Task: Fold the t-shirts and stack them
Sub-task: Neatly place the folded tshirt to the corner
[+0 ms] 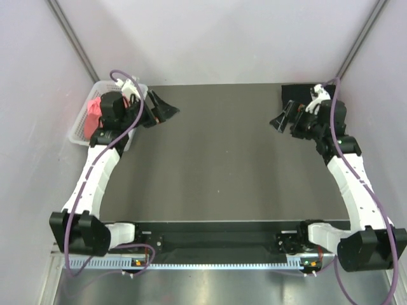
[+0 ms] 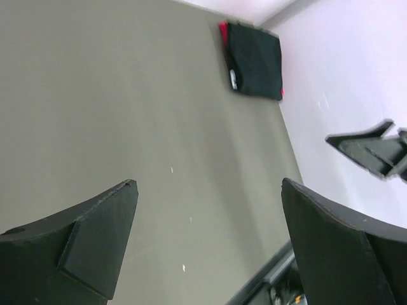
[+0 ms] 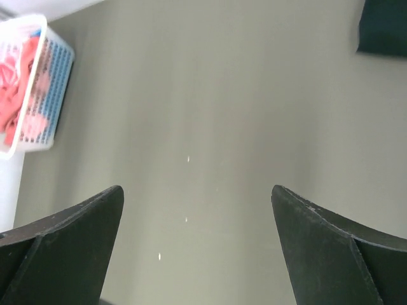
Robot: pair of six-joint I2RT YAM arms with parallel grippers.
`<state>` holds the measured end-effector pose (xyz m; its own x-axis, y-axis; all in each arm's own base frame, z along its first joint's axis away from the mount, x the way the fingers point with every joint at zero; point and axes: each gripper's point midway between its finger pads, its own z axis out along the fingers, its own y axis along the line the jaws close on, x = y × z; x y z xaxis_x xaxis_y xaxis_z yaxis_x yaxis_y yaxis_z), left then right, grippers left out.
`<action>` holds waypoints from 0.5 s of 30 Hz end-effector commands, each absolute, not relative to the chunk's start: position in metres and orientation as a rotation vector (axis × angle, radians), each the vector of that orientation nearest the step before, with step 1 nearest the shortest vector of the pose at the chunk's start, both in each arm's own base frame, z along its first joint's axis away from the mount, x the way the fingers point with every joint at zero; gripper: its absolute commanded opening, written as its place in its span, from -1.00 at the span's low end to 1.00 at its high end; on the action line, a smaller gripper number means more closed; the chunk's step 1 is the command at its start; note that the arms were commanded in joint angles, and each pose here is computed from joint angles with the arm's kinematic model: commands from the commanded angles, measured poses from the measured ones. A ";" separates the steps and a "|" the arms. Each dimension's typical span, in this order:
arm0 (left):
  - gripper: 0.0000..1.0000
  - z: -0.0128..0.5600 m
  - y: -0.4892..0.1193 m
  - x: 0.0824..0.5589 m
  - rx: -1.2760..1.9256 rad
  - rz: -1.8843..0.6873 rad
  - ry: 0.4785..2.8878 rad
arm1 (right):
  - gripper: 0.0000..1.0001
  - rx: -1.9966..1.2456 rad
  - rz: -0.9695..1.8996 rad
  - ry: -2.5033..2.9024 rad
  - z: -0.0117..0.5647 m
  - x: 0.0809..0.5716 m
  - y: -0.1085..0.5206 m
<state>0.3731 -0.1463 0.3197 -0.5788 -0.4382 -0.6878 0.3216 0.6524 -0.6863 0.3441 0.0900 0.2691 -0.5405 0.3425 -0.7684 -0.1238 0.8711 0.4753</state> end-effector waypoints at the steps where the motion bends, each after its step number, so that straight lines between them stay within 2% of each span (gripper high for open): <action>1: 0.98 0.328 -0.159 0.340 0.077 -1.020 1.865 | 1.00 0.120 0.678 2.021 0.279 0.320 0.099; 7: 0.98 0.308 -0.167 0.313 0.138 -1.008 1.933 | 0.99 0.074 0.722 1.944 0.289 0.293 0.104; 15: 0.98 0.313 -0.169 0.303 0.160 -1.015 1.924 | 0.99 0.110 0.689 1.922 0.294 0.291 0.098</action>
<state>0.3120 -0.1664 0.3013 -0.6009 -0.3019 -0.7401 0.4266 0.6619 -0.6164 0.2872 0.0987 0.2826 -0.4887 0.3564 -0.7964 -0.2173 0.8343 0.5067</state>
